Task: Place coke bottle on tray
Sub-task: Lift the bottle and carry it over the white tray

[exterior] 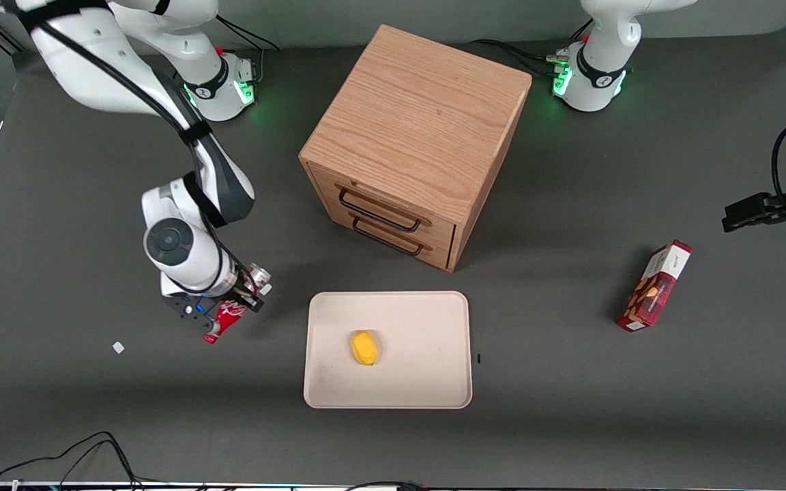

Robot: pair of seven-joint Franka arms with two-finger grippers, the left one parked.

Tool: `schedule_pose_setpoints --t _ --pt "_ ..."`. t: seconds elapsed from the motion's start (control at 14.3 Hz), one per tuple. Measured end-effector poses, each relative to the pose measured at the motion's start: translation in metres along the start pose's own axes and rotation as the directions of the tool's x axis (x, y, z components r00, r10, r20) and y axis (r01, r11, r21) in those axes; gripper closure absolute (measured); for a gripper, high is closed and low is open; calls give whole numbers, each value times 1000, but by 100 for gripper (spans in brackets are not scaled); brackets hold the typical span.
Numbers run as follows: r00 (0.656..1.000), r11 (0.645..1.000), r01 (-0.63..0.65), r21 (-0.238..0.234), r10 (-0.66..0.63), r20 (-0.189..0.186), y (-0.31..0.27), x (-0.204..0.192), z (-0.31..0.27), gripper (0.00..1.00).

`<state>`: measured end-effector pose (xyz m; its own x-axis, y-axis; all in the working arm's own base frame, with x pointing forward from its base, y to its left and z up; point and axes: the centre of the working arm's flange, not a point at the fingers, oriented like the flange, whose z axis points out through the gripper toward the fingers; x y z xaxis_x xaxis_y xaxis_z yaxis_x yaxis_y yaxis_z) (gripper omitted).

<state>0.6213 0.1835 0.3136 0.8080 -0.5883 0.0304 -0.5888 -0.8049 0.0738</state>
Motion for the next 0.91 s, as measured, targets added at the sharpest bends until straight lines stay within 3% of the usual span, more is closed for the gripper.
schedule_pose_setpoints --t 0.35,0.56,0.91 --pt "995 999 32 -19 -30 92 22 37 -116 46" --pt "991 998 53 -23 -49 122 40 59 -159 46" --pt "981 995 98 -2 -97 171 -12 63 -120 46"
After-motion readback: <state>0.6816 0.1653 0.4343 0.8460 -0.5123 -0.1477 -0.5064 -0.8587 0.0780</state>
